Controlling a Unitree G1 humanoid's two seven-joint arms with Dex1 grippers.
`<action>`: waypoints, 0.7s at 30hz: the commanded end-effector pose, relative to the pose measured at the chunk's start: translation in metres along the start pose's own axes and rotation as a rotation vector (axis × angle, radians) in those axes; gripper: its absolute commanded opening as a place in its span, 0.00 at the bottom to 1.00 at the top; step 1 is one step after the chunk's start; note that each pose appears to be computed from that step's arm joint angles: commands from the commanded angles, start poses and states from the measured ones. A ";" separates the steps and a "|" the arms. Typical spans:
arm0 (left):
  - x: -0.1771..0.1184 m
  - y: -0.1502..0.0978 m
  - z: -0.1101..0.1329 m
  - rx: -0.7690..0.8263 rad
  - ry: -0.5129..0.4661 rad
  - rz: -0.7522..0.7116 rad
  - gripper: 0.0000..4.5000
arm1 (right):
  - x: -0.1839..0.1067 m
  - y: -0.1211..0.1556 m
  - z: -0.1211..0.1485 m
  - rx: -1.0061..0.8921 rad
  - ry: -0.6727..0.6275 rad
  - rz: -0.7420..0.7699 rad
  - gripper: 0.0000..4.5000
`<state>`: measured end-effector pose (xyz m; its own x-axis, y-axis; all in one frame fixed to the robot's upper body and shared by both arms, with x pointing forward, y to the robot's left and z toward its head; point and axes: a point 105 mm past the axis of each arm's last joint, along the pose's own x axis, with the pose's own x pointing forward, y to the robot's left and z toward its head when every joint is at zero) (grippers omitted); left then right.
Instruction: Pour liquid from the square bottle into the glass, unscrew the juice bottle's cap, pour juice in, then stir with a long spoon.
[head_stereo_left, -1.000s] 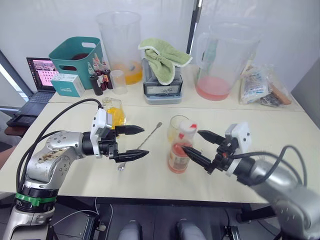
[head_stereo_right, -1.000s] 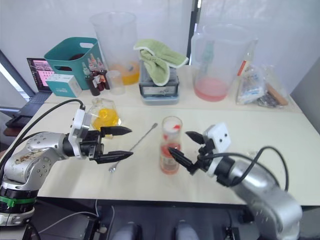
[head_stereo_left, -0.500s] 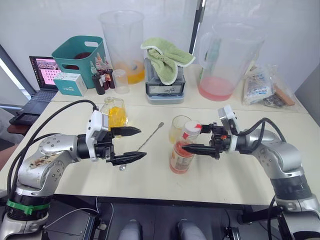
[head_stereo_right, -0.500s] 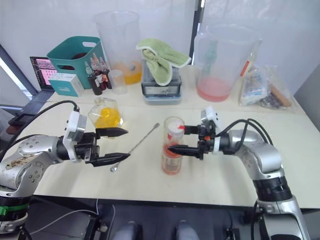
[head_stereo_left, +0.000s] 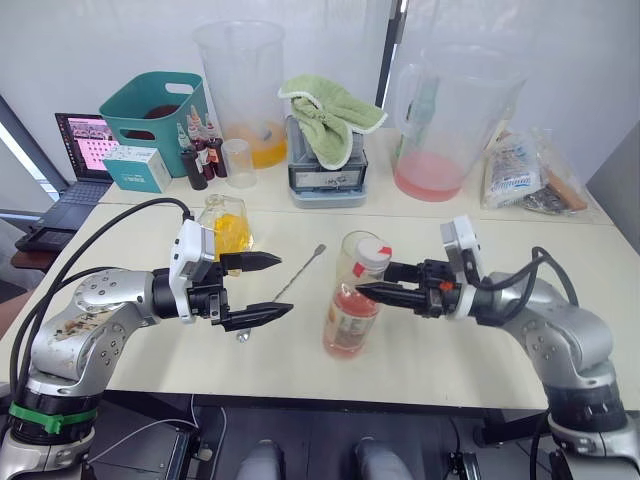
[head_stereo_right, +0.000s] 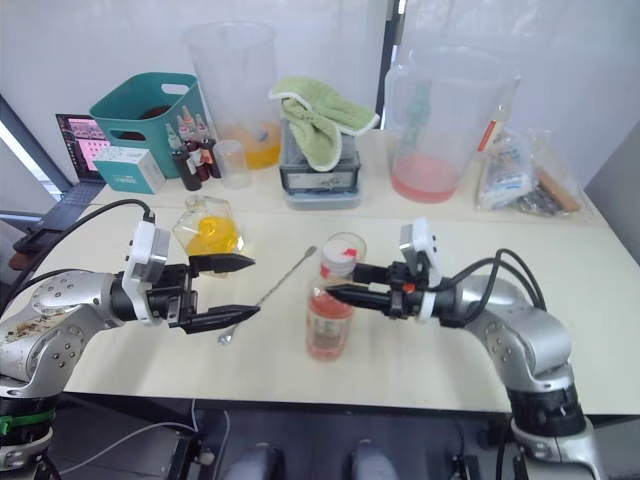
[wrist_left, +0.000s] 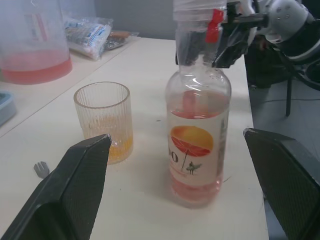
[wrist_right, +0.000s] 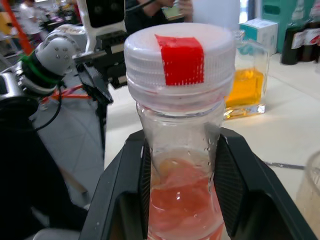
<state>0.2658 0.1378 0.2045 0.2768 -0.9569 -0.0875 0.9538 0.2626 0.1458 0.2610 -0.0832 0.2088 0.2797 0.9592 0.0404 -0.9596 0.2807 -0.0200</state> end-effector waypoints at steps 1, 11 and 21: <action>0.000 -0.001 0.006 0.032 -0.014 -0.010 1.00 | 0.009 0.009 0.022 -0.074 -0.092 -0.216 0.27; 0.002 0.000 0.004 0.019 -0.018 -0.045 1.00 | 0.010 0.027 -0.010 -0.080 0.038 -0.708 0.27; 0.006 0.003 0.004 0.022 -0.017 -0.067 1.00 | 0.013 0.035 -0.021 0.006 0.043 -0.677 0.62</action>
<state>0.2711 0.1350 0.2009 0.2208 -0.9711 -0.0912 0.9709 0.2099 0.1153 0.2356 -0.0620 0.1898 0.8331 0.5530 0.0111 -0.5530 0.8332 -0.0087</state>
